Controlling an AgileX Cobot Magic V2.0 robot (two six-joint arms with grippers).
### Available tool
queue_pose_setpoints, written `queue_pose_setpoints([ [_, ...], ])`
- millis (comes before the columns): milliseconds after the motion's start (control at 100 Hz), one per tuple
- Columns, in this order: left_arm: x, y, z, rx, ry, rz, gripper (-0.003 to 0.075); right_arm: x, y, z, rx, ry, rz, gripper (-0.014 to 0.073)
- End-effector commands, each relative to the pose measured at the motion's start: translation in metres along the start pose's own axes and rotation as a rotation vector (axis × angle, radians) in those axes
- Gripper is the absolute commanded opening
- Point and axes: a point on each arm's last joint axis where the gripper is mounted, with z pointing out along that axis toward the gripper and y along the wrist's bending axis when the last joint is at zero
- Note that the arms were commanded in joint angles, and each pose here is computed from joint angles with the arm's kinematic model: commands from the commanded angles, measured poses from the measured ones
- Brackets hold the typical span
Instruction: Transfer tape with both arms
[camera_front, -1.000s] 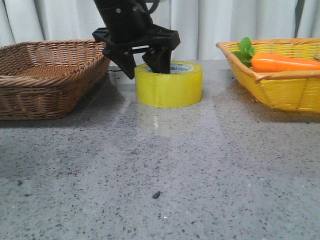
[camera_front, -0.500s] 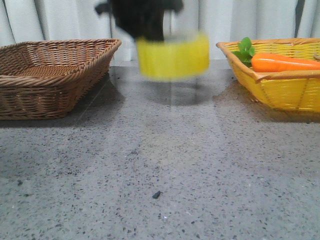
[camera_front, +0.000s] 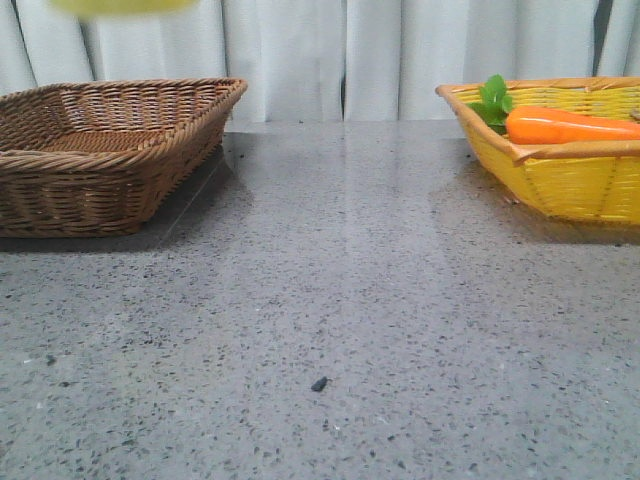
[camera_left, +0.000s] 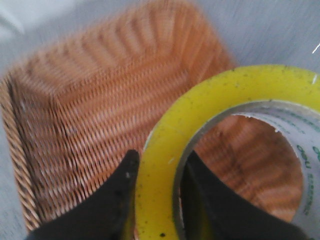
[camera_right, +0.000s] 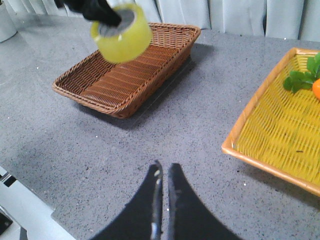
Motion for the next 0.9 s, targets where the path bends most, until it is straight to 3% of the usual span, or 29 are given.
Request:
queue_pose_setpoints([
  [0, 0.008, 0.006, -0.003, -0.013, -0.084, -0.030, -0.0021, -0.010, 0.002, -0.004, -0.010, -0.069, -0.003, -0.0064],
  [130, 0.028, 0.008, 0.026, -0.012, -0.035, -0.044, -0.0020, -0.007, 0.002, -0.004, -0.009, -0.033, -0.001, -0.0064],
  [280, 0.032, 0.008, 0.032, -0.016, -0.036, -0.068, -0.0001, -0.004, 0.002, -0.004, -0.008, -0.006, -0.001, -0.0064],
  [380, 0.029, 0.009, 0.024, -0.022, -0.083, -0.099, 0.0129, -0.006, 0.001, -0.004, 0.001, -0.026, -0.008, -0.0064],
  [500, 0.024, 0.007, 0.007, 0.005, -0.162, -0.161, 0.0360, -0.008, -0.003, -0.004, 0.041, -0.055, -0.065, -0.0064],
  [570, 0.021, 0.005, -0.008, 0.025, -0.219, -0.184, 0.0419, -0.009, -0.005, -0.005, 0.072, -0.067, -0.091, -0.0064],
  [730, 0.028, 0.001, -0.052, 0.028, -0.379, -0.197, 0.0395, -0.005, -0.009, -0.014, 0.105, -0.133, -0.125, -0.0064],
  [890, 0.071, -0.014, -0.107, 0.040, -0.585, -0.206, 0.0272, 0.009, -0.009, -0.038, 0.103, -0.376, -0.203, -0.0064],
])
